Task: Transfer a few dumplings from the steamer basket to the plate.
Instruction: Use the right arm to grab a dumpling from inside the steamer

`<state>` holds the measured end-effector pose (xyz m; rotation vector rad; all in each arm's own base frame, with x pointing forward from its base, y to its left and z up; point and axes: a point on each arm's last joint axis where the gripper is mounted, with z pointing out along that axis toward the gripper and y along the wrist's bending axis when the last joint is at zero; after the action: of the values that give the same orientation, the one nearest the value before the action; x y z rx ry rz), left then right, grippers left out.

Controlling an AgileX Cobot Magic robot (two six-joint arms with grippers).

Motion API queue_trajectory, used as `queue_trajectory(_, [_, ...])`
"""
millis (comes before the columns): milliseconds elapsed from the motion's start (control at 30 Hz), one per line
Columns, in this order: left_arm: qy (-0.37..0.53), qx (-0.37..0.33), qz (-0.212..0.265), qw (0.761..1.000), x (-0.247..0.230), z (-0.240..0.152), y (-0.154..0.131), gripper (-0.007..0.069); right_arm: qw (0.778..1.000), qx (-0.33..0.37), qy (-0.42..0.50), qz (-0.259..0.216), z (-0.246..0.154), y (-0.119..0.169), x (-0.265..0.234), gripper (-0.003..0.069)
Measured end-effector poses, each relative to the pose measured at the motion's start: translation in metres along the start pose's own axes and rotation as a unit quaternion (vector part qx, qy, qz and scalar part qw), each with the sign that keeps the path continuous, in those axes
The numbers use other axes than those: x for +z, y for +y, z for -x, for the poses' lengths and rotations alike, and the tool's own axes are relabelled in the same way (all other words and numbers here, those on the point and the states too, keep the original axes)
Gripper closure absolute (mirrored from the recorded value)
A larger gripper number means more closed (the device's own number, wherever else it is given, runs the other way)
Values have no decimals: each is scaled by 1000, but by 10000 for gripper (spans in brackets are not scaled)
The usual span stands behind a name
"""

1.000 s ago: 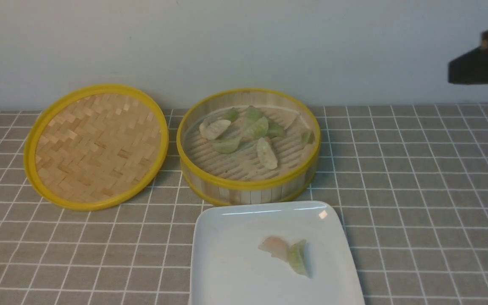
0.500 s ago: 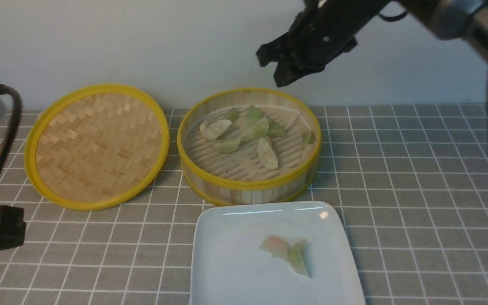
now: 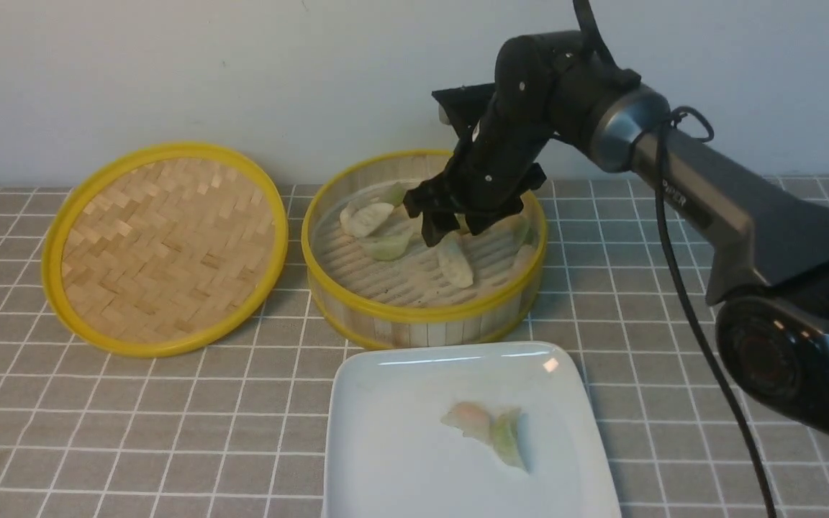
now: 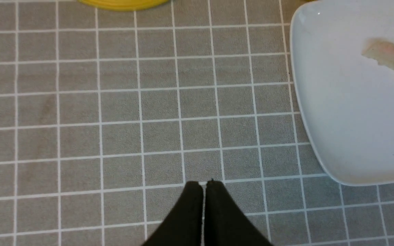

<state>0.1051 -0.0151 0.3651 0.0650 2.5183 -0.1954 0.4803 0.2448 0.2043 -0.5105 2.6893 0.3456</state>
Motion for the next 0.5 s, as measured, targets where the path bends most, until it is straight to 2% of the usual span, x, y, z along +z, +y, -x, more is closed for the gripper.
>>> queue_trajectory(33, [-9, 2, 1, 1000, -4, -3, 0, 630, 1000, -2, 5, -6, -2, -2, 5, 154])
queue_trajectory(100, [-13, 2, 1, 1000, -6, -4, -1, 630, 1000, 0, 9, -7, -3, -3, 10, 136])
queue_trajectory(233, [-15, 3, 1, 1000, -7, -5, -1, 630, 1000, 9, 20, -5, -6, -4, 18, 142])
queue_trajectory(367, [-16, 2, -2, 1000, -7, -5, -1, 630, 999, 25, 35, -3, -14, -5, 27, 259])
queue_trajectory(433, [-16, 1, -5, 1000, -7, -5, -2, 630, 999, 32, 39, -8, -17, -6, 26, 377])
queue_trajectory(500, [-16, 0, -7, 1000, -7, -5, -2, 630, 999, 33, 40, -8, -19, -6, 24, 429])
